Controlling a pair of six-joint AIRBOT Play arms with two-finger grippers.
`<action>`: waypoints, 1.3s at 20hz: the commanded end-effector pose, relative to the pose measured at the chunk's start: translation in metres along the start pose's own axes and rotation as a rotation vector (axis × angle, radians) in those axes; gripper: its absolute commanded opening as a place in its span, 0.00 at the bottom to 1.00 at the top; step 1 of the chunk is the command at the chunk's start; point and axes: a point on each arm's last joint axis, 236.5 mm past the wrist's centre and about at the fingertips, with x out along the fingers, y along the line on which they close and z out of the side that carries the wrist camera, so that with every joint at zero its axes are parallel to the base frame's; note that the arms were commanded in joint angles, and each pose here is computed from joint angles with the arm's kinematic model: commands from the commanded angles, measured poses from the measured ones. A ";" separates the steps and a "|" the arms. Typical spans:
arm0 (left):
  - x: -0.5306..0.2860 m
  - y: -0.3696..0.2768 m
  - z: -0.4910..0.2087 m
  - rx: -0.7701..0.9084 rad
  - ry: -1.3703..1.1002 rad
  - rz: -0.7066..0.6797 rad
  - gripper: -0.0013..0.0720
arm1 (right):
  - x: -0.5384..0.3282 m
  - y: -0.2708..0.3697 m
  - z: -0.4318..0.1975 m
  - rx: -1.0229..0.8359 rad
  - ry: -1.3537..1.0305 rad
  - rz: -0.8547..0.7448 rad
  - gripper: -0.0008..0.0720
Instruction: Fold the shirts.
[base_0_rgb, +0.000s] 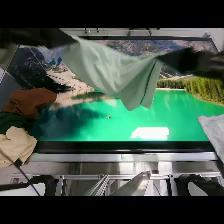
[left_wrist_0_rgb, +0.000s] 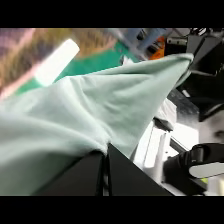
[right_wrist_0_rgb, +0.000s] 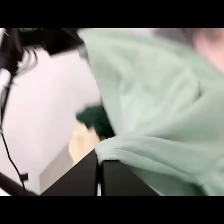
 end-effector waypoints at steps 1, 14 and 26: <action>-0.065 -0.135 0.048 0.356 -0.164 0.190 0.05 | -0.041 0.108 0.067 -0.378 -0.259 -0.077 0.04; -0.047 0.063 -0.136 -0.206 -0.029 0.441 0.05 | 0.052 -0.128 -0.053 0.025 0.195 -0.294 0.04; -0.080 0.234 -0.222 -0.574 0.098 0.483 0.99 | -0.036 -0.228 -0.174 0.526 0.502 -0.502 0.70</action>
